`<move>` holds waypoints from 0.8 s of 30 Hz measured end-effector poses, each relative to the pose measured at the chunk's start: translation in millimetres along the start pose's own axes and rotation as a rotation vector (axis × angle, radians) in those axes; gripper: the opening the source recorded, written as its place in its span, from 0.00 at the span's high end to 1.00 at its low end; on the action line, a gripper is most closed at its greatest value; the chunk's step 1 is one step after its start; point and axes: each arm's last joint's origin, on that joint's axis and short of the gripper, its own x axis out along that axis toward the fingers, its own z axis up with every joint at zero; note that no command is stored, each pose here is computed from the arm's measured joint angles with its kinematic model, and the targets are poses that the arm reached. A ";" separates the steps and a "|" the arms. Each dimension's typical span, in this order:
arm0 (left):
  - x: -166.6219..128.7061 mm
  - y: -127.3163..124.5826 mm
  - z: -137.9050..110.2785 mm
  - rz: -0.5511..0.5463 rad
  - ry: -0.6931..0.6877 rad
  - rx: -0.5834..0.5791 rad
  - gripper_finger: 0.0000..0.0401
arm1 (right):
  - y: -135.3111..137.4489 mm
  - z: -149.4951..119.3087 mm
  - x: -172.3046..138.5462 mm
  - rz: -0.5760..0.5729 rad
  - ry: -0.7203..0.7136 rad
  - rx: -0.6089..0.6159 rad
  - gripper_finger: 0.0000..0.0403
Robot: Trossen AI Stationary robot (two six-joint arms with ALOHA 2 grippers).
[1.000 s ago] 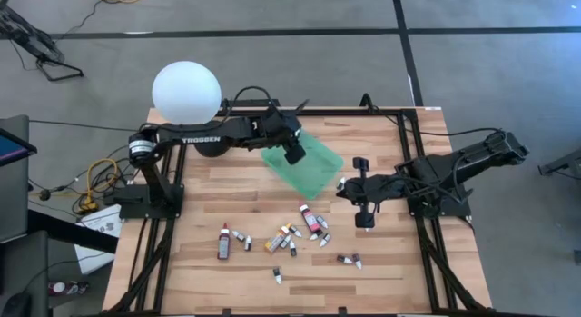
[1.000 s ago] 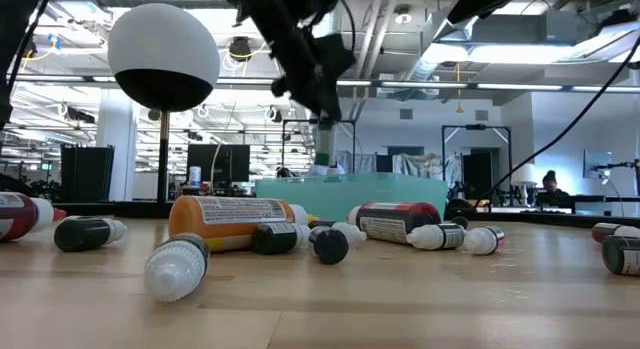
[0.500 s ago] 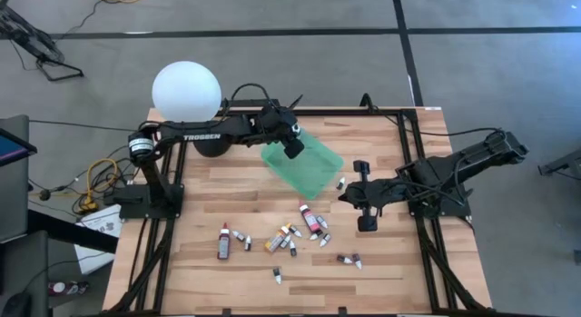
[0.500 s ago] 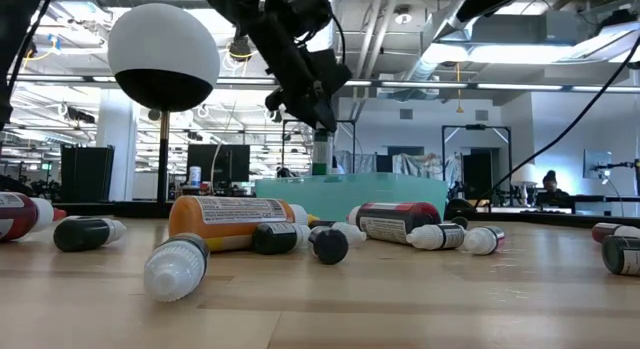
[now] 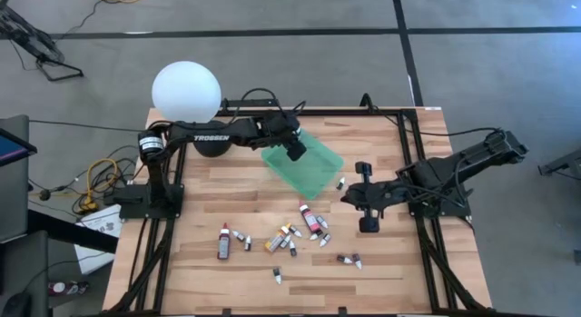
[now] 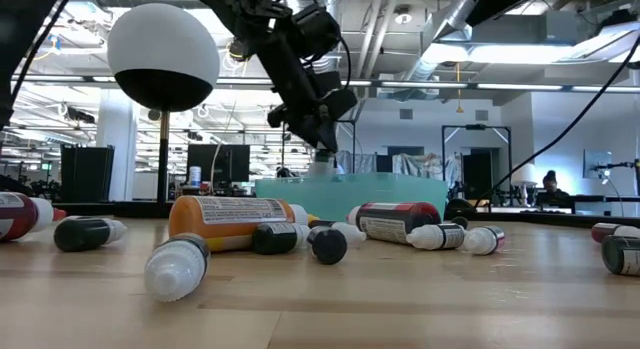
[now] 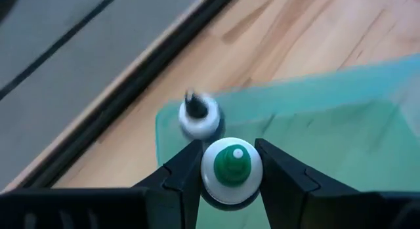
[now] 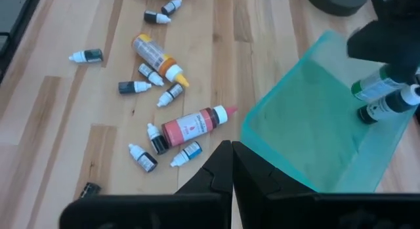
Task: Pick & Place food coloring
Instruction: Put the large green food coloring bottle into the green bin
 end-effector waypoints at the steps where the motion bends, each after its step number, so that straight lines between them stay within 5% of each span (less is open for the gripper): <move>1: 0.4 0.9 -0.5 0.002 0.005 -0.001 0.71 | 0.4 0.2 -0.2 0.002 -0.002 -0.001 1.00; 19: 13.2 2.5 -4.8 0.041 0.017 -0.022 0.71 | 2.8 -0.1 -0.8 0.009 -0.004 -0.007 1.00; 24: 22.6 4.8 -22.5 0.057 0.021 -0.048 0.71 | 2.8 -0.1 -0.8 0.009 -0.004 0.007 1.00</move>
